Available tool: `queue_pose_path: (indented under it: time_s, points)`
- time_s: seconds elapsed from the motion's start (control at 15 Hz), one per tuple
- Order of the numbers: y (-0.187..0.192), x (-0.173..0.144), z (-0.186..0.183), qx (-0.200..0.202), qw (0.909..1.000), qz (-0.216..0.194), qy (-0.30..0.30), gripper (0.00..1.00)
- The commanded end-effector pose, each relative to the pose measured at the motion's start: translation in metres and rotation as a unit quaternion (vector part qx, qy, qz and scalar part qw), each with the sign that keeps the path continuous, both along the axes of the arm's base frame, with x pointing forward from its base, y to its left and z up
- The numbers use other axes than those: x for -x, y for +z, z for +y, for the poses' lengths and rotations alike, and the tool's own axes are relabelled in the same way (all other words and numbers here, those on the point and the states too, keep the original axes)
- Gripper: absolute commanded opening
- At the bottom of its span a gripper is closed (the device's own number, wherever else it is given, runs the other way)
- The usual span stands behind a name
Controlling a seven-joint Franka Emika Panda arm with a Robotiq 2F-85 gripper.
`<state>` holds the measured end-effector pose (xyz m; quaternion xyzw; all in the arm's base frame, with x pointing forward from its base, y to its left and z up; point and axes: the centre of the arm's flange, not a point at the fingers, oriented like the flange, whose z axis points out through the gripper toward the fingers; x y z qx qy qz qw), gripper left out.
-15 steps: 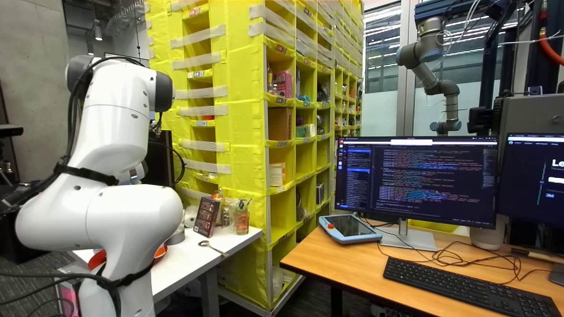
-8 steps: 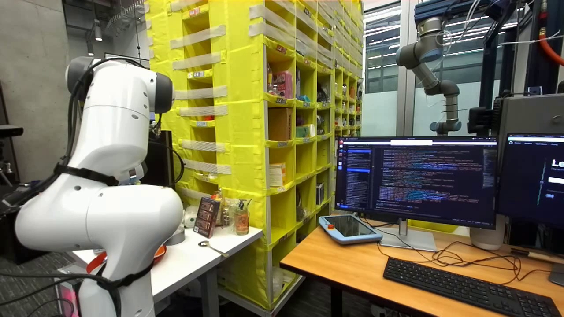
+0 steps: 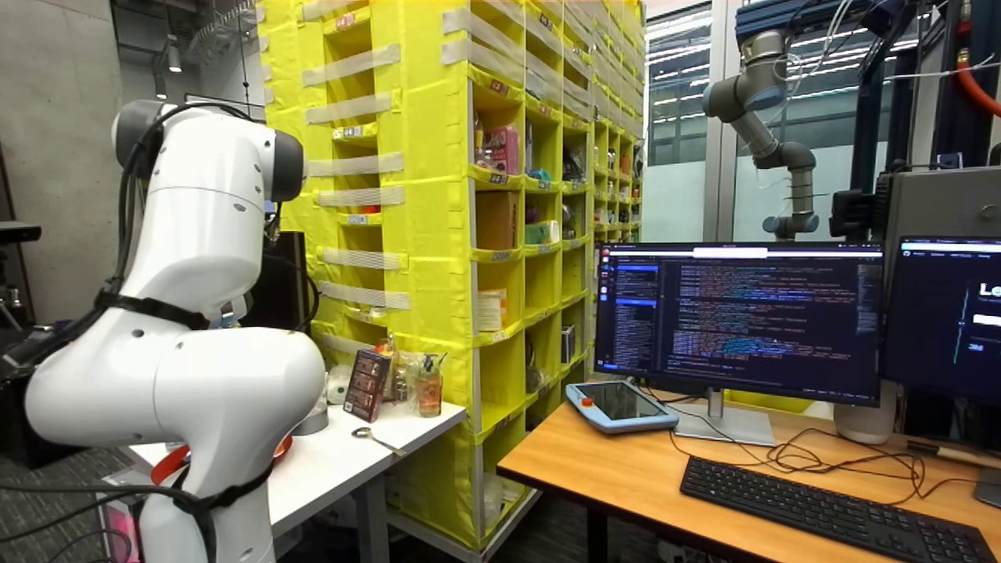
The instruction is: Pick up the white bottle with a black lid and move it a little to the left on the table
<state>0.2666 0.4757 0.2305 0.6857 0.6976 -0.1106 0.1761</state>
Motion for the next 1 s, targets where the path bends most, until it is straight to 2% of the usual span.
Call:
queue_pose_path:
  time_s: [0.0, 0.27, 0.67, 0.93]
  points:
    - [-0.011, 0.008, 0.010, 0.005, 0.9995, 0.023, 0.023, 0.44]
    - [-0.005, 0.010, 0.010, -0.012, 0.9998, 0.008, 0.016, 0.44]
    - [0.008, -0.001, 0.015, -0.086, 0.9960, -0.023, -0.007, 0.44]
    - [0.008, -0.007, 0.016, -0.103, 0.9941, -0.027, -0.019, 0.44]
